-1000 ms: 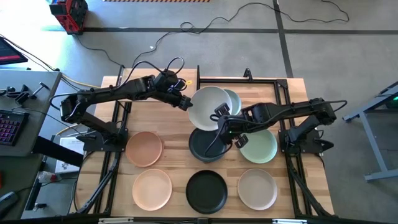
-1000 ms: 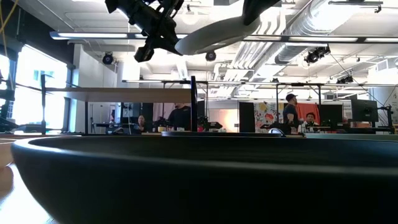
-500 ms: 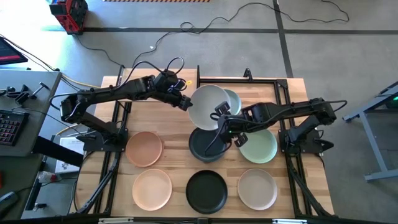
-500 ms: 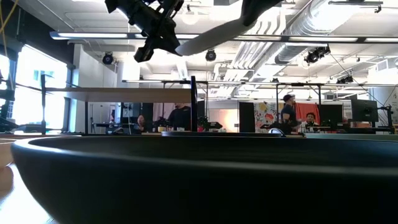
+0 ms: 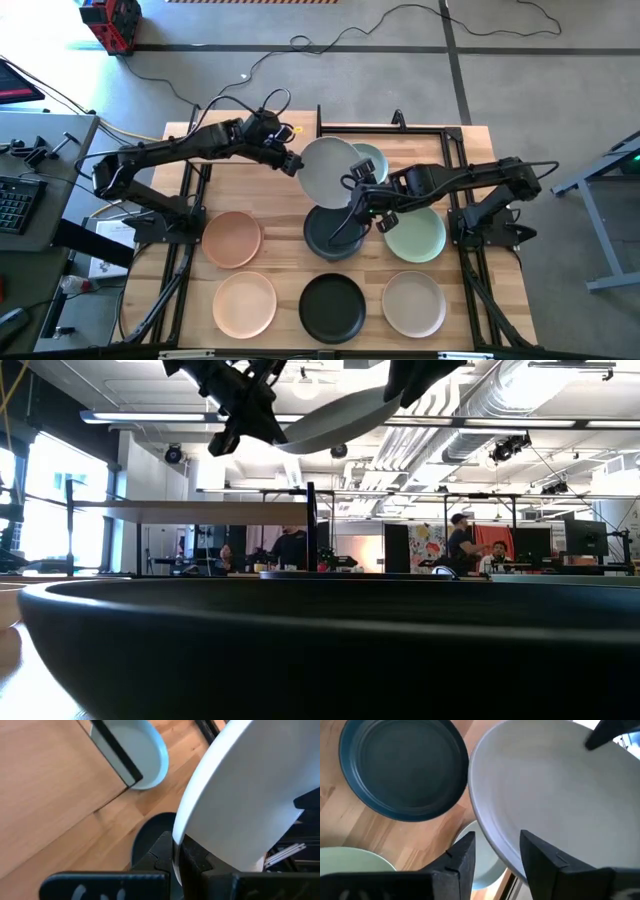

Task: Place and stack plates onto a shelf
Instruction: Put the white plate on the shelf

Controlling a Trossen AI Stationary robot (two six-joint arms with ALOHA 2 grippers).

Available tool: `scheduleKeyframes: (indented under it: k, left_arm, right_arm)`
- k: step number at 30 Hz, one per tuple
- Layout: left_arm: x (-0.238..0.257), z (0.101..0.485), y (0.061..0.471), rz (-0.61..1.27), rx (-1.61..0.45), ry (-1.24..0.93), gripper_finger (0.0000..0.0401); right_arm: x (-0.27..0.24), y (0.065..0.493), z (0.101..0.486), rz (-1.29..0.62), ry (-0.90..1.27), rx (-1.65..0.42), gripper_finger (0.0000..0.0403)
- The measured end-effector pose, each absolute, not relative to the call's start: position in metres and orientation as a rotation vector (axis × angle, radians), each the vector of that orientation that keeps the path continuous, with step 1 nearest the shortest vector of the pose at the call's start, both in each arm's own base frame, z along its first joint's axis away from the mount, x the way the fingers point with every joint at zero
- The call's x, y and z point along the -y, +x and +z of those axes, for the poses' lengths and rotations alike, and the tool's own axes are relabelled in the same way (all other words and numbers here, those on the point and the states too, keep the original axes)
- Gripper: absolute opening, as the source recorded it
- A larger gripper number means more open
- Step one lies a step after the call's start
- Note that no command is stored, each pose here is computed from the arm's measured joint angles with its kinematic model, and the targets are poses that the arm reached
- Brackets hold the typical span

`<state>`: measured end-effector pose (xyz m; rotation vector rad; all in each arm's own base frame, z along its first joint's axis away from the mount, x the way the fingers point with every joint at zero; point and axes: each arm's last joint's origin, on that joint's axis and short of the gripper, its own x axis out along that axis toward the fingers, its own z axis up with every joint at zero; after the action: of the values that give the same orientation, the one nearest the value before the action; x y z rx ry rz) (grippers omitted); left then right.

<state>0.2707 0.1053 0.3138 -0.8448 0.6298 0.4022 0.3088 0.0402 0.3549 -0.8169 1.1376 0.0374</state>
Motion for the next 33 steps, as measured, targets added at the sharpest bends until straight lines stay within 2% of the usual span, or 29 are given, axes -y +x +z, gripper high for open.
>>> scheduleKeyframes:
  k: [17, 33]
  left_arm:
    - [-0.121, 0.327, 0.231, 0.517, -0.637, -0.862, 0.0003]
    - [-0.138, 0.350, 0.158, 0.736, -0.564, -0.920, 0.0003]
  right_arm:
    - [-0.043, 0.303, 0.371, -0.052, -0.848, -1.129, 0.0129]
    - [-0.041, 0.300, 0.373, -0.054, -0.860, -1.157, 0.0129]
